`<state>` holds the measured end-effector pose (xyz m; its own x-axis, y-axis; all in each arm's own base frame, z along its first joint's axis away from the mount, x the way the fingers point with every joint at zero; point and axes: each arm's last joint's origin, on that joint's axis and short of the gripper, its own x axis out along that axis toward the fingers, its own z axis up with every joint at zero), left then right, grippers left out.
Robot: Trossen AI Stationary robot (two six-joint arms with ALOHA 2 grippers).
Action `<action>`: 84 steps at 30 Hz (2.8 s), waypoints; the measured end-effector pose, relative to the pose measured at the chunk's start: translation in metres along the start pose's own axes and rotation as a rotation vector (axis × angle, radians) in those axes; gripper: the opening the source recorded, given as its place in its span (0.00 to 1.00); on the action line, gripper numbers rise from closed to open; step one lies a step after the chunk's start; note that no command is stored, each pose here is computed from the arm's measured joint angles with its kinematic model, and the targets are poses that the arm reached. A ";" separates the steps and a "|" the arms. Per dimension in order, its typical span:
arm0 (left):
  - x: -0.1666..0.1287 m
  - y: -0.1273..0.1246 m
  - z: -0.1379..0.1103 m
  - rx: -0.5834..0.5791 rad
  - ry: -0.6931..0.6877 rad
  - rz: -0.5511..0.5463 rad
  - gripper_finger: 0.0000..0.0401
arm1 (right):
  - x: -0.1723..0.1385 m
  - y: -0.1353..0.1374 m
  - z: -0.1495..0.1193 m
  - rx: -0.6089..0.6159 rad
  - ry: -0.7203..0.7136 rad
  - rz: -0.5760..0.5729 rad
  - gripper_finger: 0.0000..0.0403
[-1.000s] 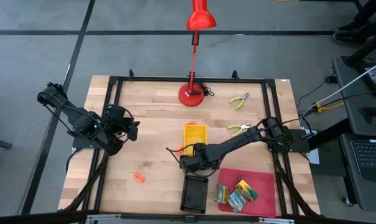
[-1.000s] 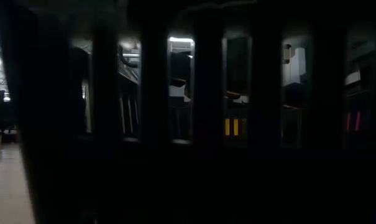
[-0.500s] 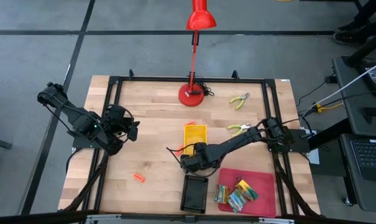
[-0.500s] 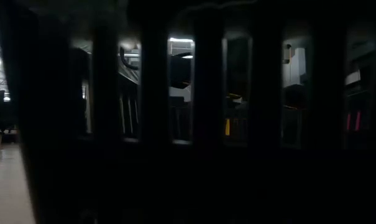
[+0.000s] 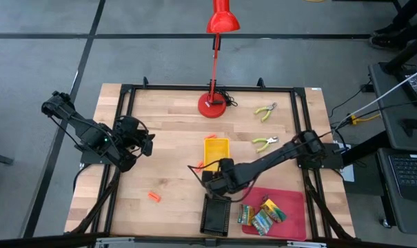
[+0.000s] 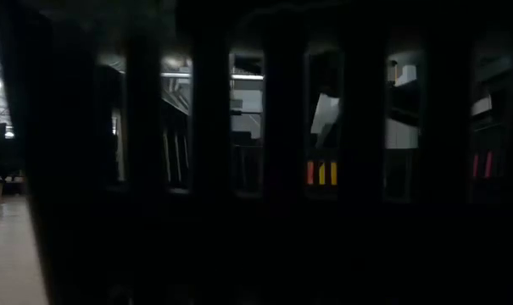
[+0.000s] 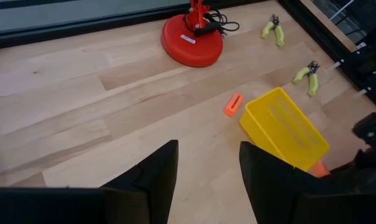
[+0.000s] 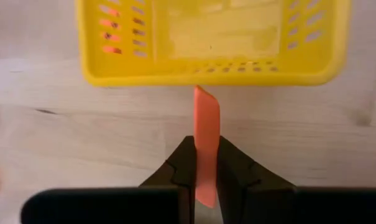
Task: Pick & Place School Supplies
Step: Put the orange eraser into the yellow bin
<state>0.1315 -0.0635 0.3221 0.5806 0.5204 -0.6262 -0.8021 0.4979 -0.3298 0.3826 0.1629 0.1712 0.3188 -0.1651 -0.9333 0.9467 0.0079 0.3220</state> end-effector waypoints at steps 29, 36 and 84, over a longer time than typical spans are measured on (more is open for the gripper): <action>0.000 -0.001 0.001 -0.007 -0.023 -0.006 0.42 | -0.023 0.029 0.082 -0.170 -0.108 -0.112 0.09; 0.000 -0.001 0.001 -0.006 -0.037 -0.008 0.42 | -0.006 0.018 0.088 -0.167 -0.088 -0.179 0.09; 0.239 0.000 0.089 0.066 0.559 -0.303 0.01 | -0.163 -0.051 0.030 -0.217 -0.334 0.123 0.36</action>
<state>0.2830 0.1223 0.2357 0.6051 -0.0818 -0.7919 -0.5930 0.6174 -0.5169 0.2815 0.1599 0.3115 0.4318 -0.4604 -0.7756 0.9015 0.2497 0.3536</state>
